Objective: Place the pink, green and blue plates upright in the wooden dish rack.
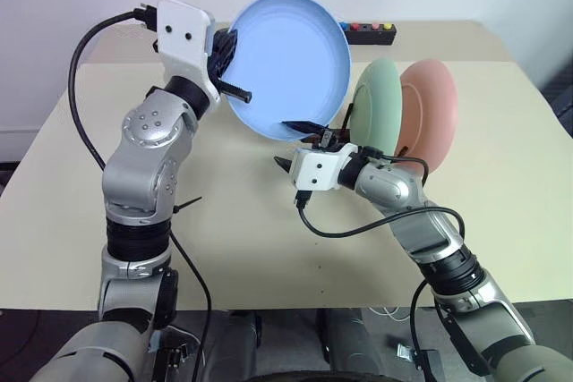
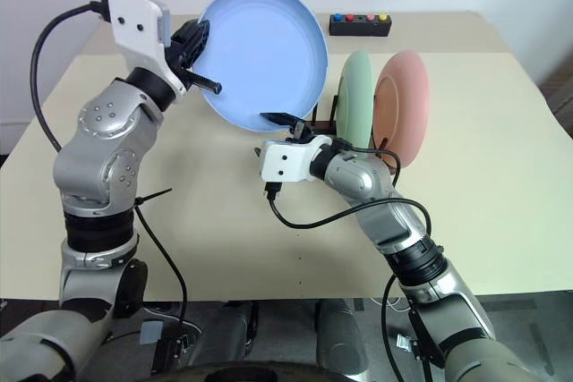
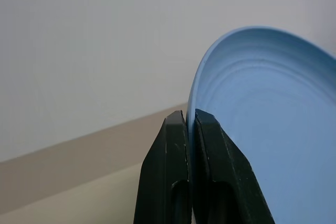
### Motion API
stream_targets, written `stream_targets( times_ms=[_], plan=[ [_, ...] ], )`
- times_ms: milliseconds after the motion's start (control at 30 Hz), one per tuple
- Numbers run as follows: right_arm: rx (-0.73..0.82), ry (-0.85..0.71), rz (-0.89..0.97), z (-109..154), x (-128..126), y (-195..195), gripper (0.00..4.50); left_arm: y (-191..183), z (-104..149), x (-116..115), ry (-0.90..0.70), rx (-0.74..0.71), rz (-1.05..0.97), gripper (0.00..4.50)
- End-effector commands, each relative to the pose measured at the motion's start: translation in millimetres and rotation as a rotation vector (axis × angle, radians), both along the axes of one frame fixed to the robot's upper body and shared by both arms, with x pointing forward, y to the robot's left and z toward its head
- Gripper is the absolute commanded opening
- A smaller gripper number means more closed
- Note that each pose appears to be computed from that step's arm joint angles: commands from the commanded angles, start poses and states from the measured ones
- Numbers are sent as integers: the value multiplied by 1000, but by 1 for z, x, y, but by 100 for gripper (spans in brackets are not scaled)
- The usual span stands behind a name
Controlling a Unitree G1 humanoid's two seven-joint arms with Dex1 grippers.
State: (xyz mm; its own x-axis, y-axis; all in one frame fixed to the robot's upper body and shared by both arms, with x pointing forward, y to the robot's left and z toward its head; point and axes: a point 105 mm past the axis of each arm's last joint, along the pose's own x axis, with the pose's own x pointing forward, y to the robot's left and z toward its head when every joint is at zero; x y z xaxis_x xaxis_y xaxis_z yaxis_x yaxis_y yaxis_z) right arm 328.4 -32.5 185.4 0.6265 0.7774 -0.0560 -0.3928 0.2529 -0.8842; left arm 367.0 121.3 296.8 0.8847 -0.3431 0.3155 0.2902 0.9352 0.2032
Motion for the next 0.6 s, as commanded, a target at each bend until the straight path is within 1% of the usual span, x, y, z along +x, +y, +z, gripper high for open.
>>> stream_targets(
  times_ms=[33, 367, 467, 533, 567, 600],
  plan=[
    [24, -64, -1, 15, -1, 1, 337, 2, 25, -8, -96, -26, -4, 2],
    [-17, -125, -60, 18, 9, -8, 337, -12, 25, -15, -88, 2, -69, 2],
    [-14, -128, -61, 19, 10, -8, 253, -11, 25, -16, -87, 1, -67, 0],
    [-11, -132, -62, 20, 10, -7, 161, -11, 25, -16, -87, 1, -65, 0],
    [-7, -134, -61, 21, 10, -7, 101, -11, 25, -16, -86, 1, -65, 0],
    [-4, -135, -61, 22, 11, -7, 58, -11, 25, -16, -85, 1, -64, 0]
  ],
)
